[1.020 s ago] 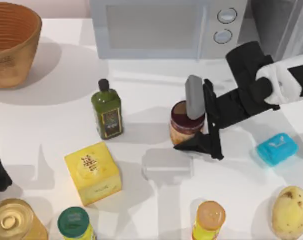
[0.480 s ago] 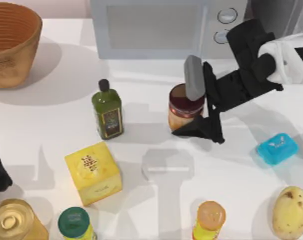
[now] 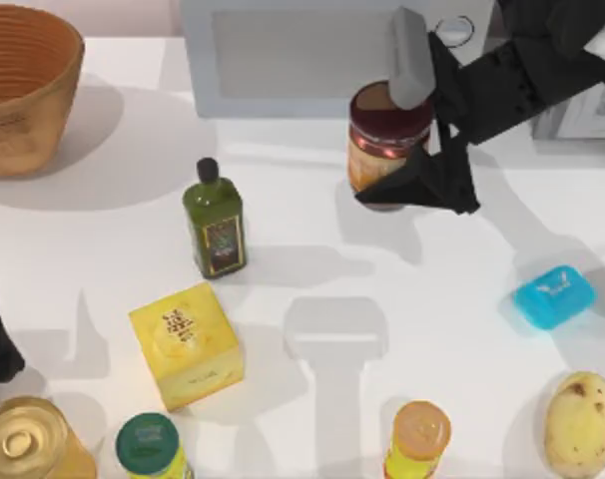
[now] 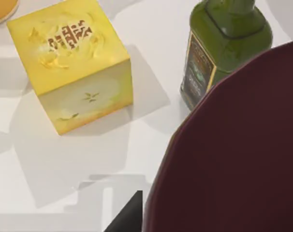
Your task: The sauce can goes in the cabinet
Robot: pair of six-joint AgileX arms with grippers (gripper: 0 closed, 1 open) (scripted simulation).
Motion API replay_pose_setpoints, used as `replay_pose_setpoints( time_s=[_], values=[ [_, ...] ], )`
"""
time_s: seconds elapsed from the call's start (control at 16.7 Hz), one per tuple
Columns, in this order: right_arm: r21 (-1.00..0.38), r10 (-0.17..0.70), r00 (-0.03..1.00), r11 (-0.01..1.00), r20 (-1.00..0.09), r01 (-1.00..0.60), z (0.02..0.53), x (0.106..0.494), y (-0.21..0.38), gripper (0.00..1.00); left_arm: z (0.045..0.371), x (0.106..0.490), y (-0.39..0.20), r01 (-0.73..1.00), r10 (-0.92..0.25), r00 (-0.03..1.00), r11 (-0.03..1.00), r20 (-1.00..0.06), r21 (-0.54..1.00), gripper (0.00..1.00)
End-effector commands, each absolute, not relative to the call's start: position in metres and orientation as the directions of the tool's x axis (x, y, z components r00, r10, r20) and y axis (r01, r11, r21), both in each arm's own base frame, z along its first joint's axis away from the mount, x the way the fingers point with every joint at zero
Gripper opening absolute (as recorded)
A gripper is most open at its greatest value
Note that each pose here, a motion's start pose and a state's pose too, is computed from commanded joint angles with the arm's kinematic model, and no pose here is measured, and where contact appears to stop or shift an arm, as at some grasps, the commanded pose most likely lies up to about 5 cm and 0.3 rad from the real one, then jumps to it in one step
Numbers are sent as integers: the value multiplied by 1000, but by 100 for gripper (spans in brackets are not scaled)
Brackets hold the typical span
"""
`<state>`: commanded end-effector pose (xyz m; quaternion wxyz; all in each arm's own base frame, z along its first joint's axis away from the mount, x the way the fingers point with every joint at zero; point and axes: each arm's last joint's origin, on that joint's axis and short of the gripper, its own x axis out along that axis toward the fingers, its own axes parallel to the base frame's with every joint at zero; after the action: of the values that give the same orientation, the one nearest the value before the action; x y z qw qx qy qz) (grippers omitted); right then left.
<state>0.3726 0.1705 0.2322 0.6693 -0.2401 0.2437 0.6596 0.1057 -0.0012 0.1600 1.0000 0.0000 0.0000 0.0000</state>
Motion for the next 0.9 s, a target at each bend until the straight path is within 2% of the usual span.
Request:
replay_pose_setpoints(
  time_s=[0.48,0.66,0.9],
  values=[
    [-8,758,34,39,-651,-999,236,368,165,0,160,106,-1,0,0,1000,1000,0,0,100],
    [-47,724,135,141,-677,-989,245,352,141,0,160,106,-1,0,0,1000,1000,0,0,100],
    [-150,626,369,375,-687,-915,263,304,92,0,160,106,-1,0,0,1000,1000,0,0,100]
  ],
)
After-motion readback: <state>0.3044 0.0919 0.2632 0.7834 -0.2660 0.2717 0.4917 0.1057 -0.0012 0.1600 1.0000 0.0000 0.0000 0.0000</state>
